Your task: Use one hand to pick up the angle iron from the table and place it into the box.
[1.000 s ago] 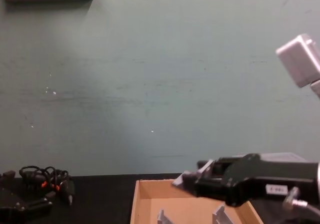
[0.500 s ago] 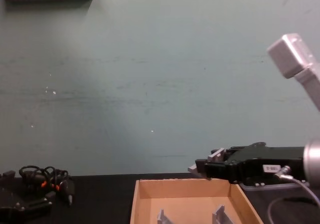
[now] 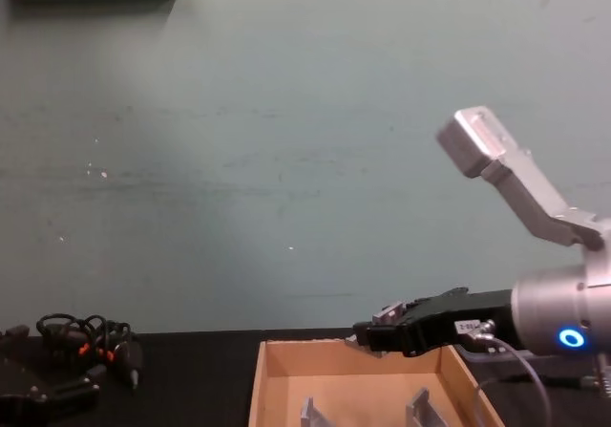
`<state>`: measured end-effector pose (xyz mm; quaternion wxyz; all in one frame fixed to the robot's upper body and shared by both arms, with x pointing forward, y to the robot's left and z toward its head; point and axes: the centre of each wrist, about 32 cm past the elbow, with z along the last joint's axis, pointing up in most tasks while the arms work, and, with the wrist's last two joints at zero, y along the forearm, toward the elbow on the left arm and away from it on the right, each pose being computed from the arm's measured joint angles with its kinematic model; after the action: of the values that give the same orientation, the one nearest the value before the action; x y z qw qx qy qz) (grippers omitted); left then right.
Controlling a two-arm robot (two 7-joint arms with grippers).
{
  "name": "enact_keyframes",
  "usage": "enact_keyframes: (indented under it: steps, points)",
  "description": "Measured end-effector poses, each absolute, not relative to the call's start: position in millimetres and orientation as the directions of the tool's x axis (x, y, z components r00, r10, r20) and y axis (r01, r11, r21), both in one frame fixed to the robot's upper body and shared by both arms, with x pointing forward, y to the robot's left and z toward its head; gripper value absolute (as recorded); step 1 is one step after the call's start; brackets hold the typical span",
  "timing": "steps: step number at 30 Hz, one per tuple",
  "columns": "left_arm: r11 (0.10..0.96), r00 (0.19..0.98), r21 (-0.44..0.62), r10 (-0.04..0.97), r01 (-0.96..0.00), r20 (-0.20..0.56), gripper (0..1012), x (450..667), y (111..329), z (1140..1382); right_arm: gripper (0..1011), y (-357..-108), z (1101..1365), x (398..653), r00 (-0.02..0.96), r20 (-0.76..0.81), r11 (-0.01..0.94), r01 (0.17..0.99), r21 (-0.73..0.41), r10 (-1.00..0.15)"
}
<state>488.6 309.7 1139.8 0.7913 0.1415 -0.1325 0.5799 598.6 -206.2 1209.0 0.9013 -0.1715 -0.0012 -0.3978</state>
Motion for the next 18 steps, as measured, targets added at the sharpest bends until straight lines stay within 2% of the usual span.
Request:
enact_keyframes:
  steps: [18]
  points:
    - [0.287,0.292,0.07,0.88,-0.955,0.374,1000,489,310,1140,456,-185,1200,628,0.691,0.11,0.613,0.694,-0.377,-0.715]
